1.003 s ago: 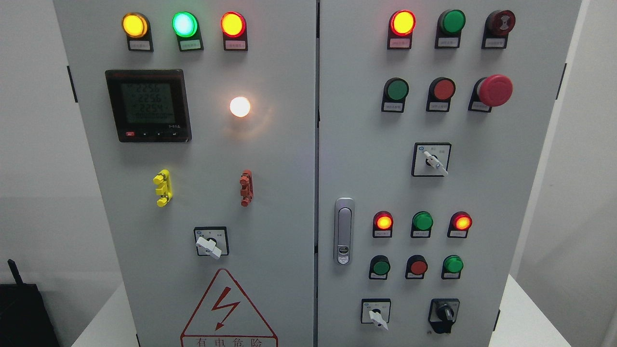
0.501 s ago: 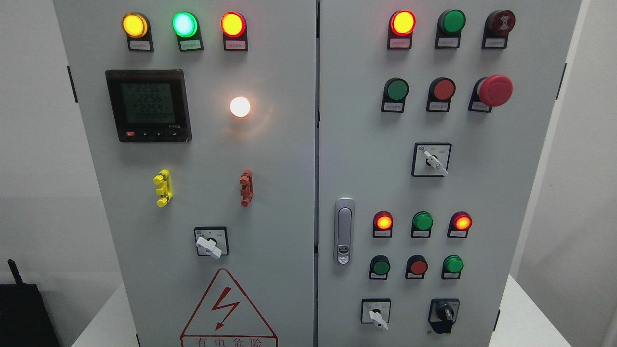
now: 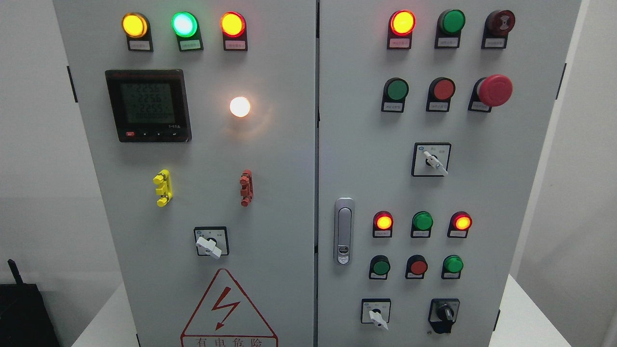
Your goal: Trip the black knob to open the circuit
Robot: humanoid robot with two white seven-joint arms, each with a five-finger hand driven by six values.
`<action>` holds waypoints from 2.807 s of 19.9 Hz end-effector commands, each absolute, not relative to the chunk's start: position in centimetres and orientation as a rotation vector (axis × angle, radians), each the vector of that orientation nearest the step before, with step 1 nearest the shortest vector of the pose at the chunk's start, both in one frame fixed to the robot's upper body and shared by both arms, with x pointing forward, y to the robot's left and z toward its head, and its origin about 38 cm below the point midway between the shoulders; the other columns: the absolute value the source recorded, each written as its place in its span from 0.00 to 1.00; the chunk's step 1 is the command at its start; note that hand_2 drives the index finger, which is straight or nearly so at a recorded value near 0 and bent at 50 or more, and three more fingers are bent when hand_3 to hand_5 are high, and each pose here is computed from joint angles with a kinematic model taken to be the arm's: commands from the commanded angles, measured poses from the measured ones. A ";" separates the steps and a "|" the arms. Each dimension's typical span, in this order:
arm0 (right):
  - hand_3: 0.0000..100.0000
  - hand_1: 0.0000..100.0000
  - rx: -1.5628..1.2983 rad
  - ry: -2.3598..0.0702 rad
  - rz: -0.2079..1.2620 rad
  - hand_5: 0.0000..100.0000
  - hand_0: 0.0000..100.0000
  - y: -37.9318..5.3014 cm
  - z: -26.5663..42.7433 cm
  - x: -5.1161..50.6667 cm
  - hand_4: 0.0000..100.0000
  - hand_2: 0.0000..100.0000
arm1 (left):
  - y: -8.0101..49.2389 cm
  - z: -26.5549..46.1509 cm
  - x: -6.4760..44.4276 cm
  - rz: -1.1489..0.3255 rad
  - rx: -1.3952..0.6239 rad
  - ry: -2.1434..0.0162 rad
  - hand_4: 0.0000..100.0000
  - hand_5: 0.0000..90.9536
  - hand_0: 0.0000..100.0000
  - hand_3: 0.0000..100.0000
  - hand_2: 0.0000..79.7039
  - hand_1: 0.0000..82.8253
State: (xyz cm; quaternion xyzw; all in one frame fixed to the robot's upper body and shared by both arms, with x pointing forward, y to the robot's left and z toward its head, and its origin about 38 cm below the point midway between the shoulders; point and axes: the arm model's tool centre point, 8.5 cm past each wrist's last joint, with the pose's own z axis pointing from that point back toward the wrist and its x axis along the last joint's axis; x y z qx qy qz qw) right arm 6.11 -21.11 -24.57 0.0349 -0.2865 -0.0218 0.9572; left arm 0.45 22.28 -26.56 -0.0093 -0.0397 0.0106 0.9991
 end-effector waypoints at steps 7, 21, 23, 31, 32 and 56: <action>0.47 0.43 0.056 -0.753 -0.062 0.04 0.23 -21.3 -22.5 9.6 0.33 0.00 | 22.2 -26.6 0.6 0.025 -0.020 -0.084 0.00 0.00 0.12 0.00 0.00 0.47; 0.72 0.63 0.033 -1.125 -0.066 0.37 0.34 -22.0 -18.2 14.2 0.58 0.00 | 22.2 -26.6 0.7 0.025 -0.020 -0.085 0.00 0.00 0.12 0.00 0.00 0.47; 0.74 0.63 0.026 -1.162 -0.072 0.42 0.34 -22.3 -17.4 15.0 0.61 0.00 | 22.2 -26.6 0.6 0.025 -0.020 -0.084 0.00 0.00 0.12 0.00 0.00 0.47; 0.81 0.66 0.005 -1.263 -0.088 0.57 0.37 -23.2 -15.3 17.4 0.69 0.00 | 22.2 -26.6 0.7 0.025 -0.020 -0.085 0.00 0.00 0.12 0.00 0.00 0.47; 0.82 0.67 0.005 -1.273 -0.088 0.58 0.39 -23.2 -15.1 17.6 0.70 0.00 | 22.2 -26.6 0.6 0.025 -0.020 -0.084 0.00 0.00 0.12 0.00 0.00 0.47; 0.98 0.78 -0.055 -1.649 -0.119 0.91 0.83 -25.1 -5.2 24.6 0.87 0.00 | 22.2 -26.6 0.7 0.025 -0.020 -0.085 0.00 0.00 0.12 0.00 0.00 0.47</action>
